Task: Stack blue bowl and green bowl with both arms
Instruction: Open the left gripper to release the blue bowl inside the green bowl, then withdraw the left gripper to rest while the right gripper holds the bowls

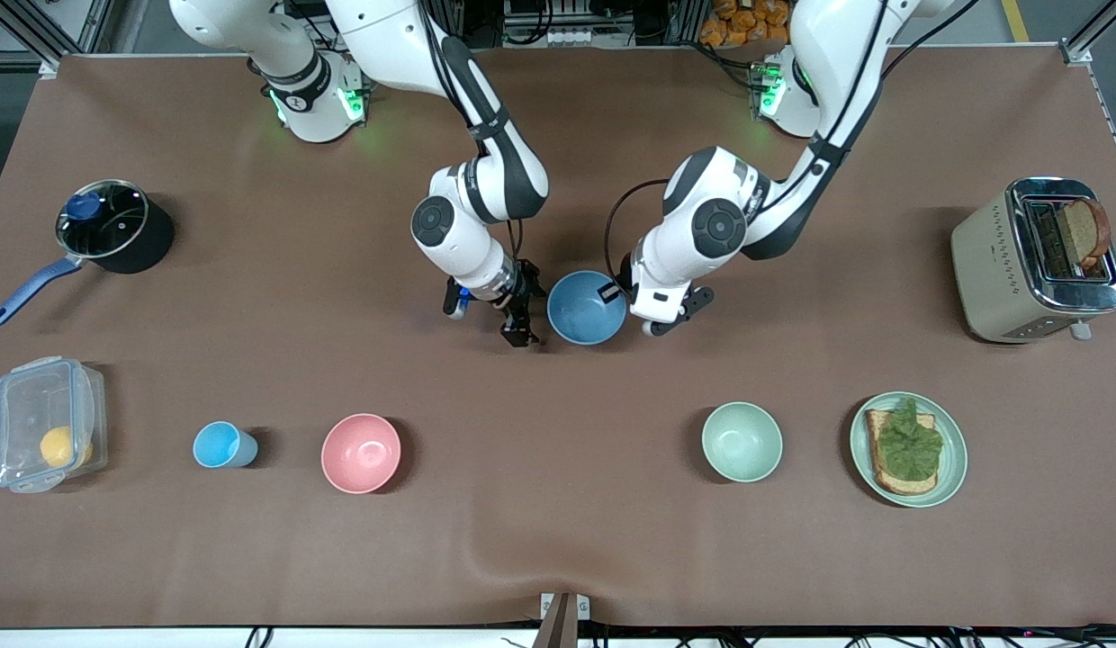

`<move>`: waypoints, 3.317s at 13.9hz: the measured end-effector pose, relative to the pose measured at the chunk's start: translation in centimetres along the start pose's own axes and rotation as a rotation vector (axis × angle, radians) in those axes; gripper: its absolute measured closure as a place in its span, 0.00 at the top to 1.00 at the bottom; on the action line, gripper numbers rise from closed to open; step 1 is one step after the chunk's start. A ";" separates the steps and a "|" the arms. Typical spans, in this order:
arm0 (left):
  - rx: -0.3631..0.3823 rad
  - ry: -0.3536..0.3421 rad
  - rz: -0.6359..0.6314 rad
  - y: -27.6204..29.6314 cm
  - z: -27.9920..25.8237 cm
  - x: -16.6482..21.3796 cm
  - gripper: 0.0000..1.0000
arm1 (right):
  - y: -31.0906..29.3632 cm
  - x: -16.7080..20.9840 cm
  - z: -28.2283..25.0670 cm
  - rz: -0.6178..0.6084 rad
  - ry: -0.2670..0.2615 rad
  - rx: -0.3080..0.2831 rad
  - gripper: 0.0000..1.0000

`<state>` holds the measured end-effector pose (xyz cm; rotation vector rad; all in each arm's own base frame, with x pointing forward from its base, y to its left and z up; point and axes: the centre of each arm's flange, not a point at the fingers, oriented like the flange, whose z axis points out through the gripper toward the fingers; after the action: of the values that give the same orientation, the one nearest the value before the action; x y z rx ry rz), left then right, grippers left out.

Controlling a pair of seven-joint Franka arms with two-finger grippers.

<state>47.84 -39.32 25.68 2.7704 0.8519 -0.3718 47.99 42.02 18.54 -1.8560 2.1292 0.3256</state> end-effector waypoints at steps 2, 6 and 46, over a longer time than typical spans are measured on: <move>0.007 0.001 0.005 -0.4 0.9 -0.6 0.04 | 0.0 0.0 0.0 0.000 0.000 0.000 1.00; 0.015 -0.001 0.004 -0.8 1.3 -0.7 0.04 | 0.0 0.0 0.0 0.000 0.000 0.000 1.00; -0.019 0.242 0.236 -10.0 -34.1 13.8 1.00 | 0.0 0.0 0.0 0.000 0.000 0.001 1.00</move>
<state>59.13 -14.56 52.36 2.8934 0.5609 0.0129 48.04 42.05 18.55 -1.8557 2.1282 0.3247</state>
